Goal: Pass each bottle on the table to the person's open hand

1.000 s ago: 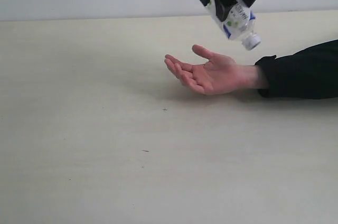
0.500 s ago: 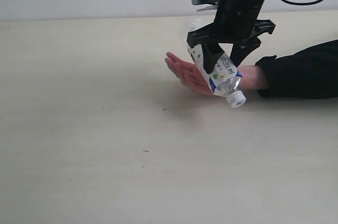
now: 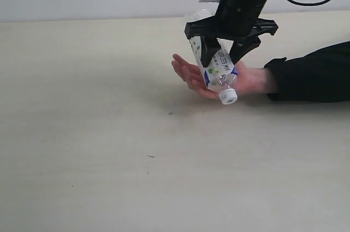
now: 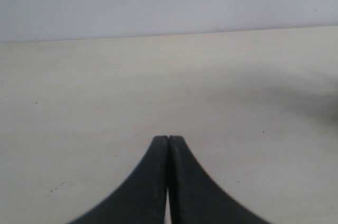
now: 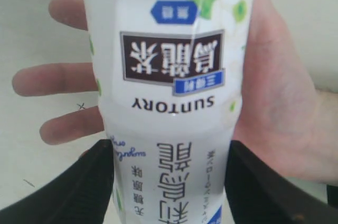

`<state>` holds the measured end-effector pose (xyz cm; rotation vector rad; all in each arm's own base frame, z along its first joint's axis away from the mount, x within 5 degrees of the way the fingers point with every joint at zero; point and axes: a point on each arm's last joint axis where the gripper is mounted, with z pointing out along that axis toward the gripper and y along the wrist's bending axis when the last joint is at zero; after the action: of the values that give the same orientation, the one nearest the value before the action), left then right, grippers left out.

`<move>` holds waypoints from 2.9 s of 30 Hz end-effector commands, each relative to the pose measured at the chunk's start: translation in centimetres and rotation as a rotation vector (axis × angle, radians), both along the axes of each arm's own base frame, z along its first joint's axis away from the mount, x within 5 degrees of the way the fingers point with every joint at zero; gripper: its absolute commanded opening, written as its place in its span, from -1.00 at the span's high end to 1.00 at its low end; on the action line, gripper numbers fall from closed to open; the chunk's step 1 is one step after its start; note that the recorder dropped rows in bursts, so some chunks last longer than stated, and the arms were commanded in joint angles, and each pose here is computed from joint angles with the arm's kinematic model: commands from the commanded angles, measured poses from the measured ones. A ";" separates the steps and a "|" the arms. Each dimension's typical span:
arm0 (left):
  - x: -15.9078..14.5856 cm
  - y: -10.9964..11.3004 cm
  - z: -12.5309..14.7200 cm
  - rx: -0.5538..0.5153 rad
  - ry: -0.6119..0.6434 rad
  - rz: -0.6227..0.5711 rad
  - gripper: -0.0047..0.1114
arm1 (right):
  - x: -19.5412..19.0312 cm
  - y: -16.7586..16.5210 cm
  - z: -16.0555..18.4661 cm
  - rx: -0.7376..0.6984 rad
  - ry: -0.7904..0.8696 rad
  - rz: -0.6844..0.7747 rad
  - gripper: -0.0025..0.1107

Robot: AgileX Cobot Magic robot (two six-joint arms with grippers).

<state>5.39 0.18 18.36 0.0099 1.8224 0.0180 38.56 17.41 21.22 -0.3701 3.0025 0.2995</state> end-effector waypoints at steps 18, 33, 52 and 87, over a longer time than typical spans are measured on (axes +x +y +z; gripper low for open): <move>0.0 0.0 0.0 0.000 -0.009 0.003 0.88 | 0.0 -0.1 0.2 -0.002 -0.019 0.003 -0.52; 0.0 0.0 0.0 0.000 -0.009 0.003 0.88 | -0.6 -0.3 4.0 0.034 -0.126 0.045 -0.50; 0.0 0.0 0.0 0.000 -0.009 0.003 0.88 | -23.9 -9.8 13.7 0.126 -0.462 0.092 0.96; 0.0 0.0 0.0 0.000 -0.009 0.003 0.88 | -33.0 -16.1 1.9 0.223 -1.146 -0.150 0.96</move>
<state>5.39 0.18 18.36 0.0099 1.8224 0.0180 5.50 1.26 22.99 -0.1802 1.8585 0.2674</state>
